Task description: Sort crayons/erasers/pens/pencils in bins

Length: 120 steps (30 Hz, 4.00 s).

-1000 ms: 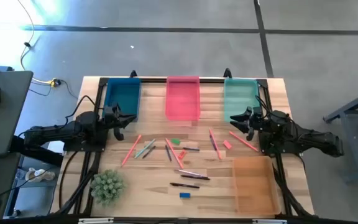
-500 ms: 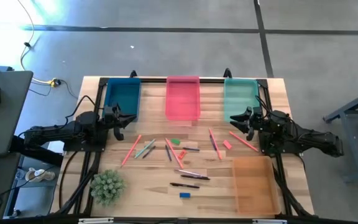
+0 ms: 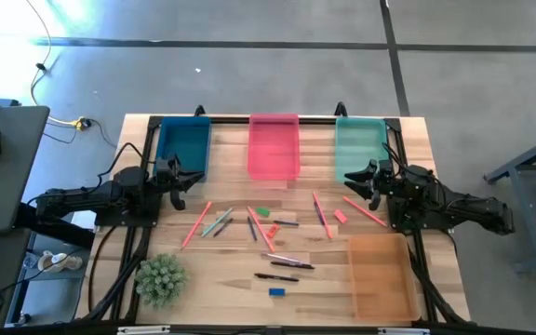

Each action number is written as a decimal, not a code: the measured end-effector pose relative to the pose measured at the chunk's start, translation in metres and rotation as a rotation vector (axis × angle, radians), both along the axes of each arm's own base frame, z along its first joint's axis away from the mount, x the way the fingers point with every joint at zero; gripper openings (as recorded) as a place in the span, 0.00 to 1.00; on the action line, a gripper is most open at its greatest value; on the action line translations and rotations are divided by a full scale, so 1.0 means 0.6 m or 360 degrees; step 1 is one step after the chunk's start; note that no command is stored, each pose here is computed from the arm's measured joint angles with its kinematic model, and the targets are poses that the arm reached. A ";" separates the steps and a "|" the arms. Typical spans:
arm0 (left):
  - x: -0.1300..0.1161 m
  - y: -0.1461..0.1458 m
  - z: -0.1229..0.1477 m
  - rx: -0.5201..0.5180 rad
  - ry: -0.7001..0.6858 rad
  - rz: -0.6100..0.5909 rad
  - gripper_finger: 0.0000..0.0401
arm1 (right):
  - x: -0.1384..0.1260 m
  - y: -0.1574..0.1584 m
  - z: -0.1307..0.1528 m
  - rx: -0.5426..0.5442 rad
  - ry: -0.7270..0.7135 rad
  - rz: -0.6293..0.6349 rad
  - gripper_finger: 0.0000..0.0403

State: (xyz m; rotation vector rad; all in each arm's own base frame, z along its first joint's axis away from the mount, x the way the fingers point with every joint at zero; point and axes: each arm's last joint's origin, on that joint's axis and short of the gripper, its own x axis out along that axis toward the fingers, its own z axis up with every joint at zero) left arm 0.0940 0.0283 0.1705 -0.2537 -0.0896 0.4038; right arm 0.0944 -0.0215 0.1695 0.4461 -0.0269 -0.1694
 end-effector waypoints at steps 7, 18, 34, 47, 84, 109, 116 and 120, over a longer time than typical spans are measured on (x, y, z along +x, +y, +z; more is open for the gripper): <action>0.000 0.000 0.000 -0.0001 0.0000 0.0000 0.04 | 0.000 0.000 0.000 0.0000 0.0001 0.0000 0.40; 0.000 0.000 0.000 -0.0001 0.0000 0.0000 0.04 | 0.000 0.000 0.000 0.0000 0.0001 0.0001 0.40; 0.000 0.000 0.000 0.0000 0.0000 0.0000 0.04 | 0.000 0.000 0.000 0.0000 0.0001 0.0001 0.40; 0.000 0.000 0.000 -0.0062 -0.0032 -0.0002 0.04 | 0.000 0.000 0.000 0.0000 0.0000 0.0000 0.40; 0.008 -0.001 -0.002 -0.0579 -0.0199 -0.0094 0.38 | 0.000 0.000 0.000 0.0000 0.0000 0.0000 0.40; 0.048 0.011 0.187 -0.0691 0.0400 0.0072 0.35 | 0.000 0.000 0.000 0.0000 0.0001 0.0000 0.40; 0.090 0.012 0.202 -0.1022 0.0770 -0.0032 0.35 | 0.000 0.000 0.000 0.0000 0.0000 0.0000 0.40; 0.120 0.005 0.199 -0.1198 0.0929 -0.0191 0.35 | 0.000 0.000 0.000 0.0000 0.0000 0.0001 0.40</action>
